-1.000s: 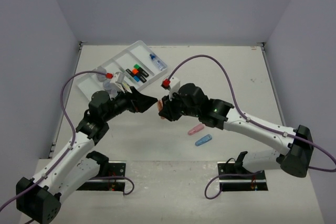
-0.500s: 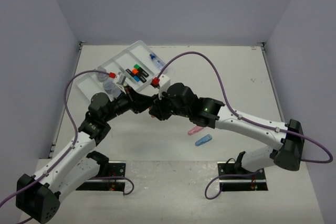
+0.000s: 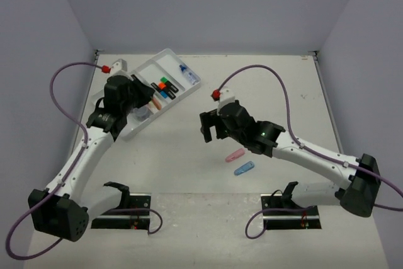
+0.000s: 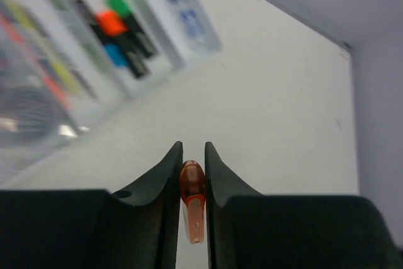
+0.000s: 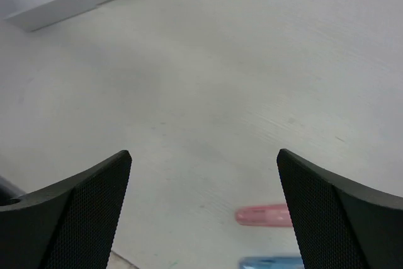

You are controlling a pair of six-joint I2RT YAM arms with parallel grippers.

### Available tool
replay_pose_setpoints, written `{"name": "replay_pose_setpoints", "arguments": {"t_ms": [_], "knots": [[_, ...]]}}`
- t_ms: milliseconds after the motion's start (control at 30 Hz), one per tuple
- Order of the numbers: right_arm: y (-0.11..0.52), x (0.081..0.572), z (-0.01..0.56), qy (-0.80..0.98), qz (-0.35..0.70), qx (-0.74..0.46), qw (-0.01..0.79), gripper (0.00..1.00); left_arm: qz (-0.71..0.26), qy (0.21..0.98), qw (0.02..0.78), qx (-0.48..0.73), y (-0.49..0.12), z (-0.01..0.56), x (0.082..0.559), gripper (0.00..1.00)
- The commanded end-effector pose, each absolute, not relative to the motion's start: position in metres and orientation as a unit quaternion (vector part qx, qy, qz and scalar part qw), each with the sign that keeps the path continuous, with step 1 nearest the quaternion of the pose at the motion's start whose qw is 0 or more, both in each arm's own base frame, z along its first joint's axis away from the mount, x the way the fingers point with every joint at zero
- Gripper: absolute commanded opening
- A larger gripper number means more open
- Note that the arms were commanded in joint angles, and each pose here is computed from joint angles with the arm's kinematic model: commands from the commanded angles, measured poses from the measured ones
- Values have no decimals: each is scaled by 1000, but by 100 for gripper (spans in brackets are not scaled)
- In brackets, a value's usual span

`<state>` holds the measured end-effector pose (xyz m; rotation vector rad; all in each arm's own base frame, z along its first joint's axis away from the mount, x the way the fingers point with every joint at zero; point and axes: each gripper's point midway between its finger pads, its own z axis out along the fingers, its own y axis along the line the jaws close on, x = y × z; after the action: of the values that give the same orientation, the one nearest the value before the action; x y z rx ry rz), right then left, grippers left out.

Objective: Sort the stationery into containers
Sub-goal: Pick up the stationery from the center of the board, then place the stationery in the storage box.

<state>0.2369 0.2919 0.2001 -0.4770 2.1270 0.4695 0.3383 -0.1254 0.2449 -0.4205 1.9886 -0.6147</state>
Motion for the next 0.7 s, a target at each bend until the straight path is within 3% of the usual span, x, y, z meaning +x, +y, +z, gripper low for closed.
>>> {"name": "replay_pose_setpoints", "arguments": {"t_ms": [0,233,567,667], "knots": [[219,251,204,861,147,-85,480,99,-60,835,424,-345,-3,177,360,0],[176,246,194,850,111,-66,511,99,103,827,330,-443,89,138,398,0],[164,242,196,832,136,-53,535,99,164,829,269,-461,116,75,398,0],[165,241,195,833,135,-57,534,99,171,828,261,-467,119,71,393,15]]}}
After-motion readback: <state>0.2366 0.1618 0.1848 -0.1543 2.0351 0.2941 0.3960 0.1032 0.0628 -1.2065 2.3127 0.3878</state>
